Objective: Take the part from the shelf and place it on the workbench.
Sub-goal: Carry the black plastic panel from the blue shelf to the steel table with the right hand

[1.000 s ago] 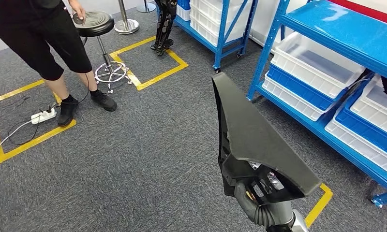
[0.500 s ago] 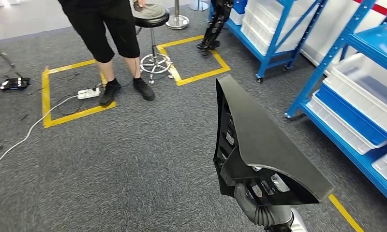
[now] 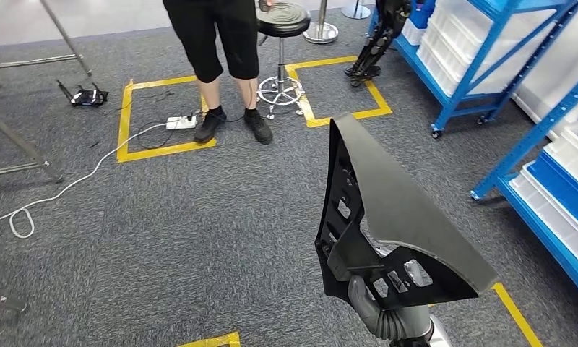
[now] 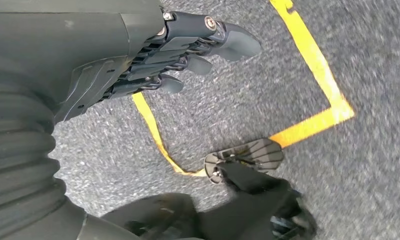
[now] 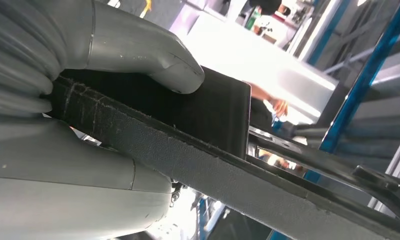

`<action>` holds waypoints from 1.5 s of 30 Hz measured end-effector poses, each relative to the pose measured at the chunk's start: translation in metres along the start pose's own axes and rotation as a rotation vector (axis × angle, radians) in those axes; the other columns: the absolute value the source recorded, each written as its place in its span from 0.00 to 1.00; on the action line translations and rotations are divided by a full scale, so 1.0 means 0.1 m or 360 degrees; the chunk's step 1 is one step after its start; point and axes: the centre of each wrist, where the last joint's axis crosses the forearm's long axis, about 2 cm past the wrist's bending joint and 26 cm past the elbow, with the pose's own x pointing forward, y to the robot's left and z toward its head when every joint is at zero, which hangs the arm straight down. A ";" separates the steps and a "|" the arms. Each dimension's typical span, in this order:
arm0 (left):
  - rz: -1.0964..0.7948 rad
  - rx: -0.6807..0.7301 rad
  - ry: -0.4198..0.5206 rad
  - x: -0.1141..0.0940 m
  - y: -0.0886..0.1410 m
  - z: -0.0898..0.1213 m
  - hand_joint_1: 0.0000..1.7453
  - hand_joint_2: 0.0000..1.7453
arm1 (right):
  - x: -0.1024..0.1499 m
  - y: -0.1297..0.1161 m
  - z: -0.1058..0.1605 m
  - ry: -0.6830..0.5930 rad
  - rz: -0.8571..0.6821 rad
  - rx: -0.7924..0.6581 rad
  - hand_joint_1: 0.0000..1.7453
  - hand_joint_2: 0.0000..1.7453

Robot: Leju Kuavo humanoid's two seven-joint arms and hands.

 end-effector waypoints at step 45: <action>-0.0007 0.0022 0.0039 0.01 0.06 -0.02 0.00 1.00 | -0.02 -0.06 0.02 0.0043 0.0073 -0.0105 1.00 1.00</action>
